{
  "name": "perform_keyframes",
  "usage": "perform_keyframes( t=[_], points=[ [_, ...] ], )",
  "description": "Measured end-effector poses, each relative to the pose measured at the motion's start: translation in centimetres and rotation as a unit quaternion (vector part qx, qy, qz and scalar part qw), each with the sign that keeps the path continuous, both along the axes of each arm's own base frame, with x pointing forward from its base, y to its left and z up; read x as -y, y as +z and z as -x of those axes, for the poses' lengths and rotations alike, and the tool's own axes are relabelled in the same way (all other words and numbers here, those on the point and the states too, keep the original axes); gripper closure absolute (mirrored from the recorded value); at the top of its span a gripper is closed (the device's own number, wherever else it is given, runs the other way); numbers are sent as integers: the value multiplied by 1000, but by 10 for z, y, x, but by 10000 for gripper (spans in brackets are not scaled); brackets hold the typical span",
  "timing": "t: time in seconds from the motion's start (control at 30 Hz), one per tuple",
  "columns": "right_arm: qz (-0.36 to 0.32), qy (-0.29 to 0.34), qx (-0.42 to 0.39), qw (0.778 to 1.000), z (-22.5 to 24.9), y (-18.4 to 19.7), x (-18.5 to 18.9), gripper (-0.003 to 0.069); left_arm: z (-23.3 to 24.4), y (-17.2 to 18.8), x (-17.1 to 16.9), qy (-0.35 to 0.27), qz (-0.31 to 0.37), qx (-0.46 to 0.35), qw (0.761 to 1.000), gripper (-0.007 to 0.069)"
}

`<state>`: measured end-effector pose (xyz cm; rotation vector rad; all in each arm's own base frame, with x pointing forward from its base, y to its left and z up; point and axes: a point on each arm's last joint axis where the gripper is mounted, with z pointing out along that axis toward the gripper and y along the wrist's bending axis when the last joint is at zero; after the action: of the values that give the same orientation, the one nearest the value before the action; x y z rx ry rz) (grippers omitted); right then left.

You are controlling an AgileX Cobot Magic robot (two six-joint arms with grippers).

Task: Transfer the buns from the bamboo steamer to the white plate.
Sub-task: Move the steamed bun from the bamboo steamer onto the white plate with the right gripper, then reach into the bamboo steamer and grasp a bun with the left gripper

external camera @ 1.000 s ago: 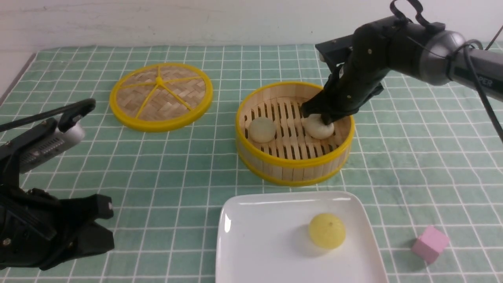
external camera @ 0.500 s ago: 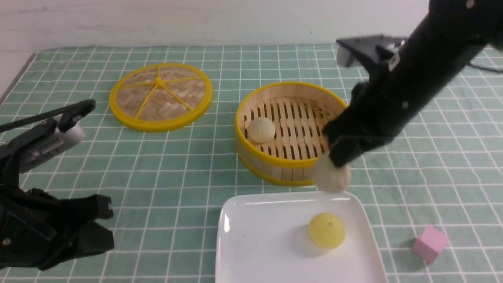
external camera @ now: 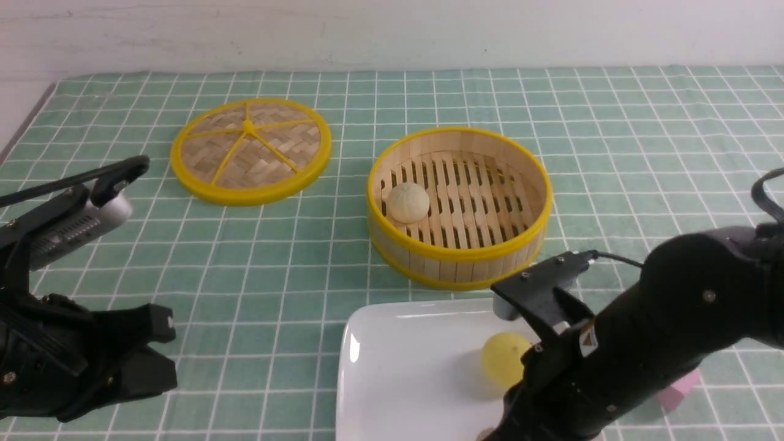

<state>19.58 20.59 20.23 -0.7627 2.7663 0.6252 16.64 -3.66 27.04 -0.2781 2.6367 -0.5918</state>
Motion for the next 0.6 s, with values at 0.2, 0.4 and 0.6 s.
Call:
perform_keyframes(
  t=[0.2,0.4,0.6],
  points=[
    [-7,-6,15,1000,-4,4,0,321,0,0,0,0,0,0,1000,534],
    [7,-4,50,999,-20,43,26,232,-3,1,-1,13,3,15,1000,529],
    [62,-44,77,994,-25,76,87,502,-12,1,-1,5,-8,38,999,556]
  ],
)
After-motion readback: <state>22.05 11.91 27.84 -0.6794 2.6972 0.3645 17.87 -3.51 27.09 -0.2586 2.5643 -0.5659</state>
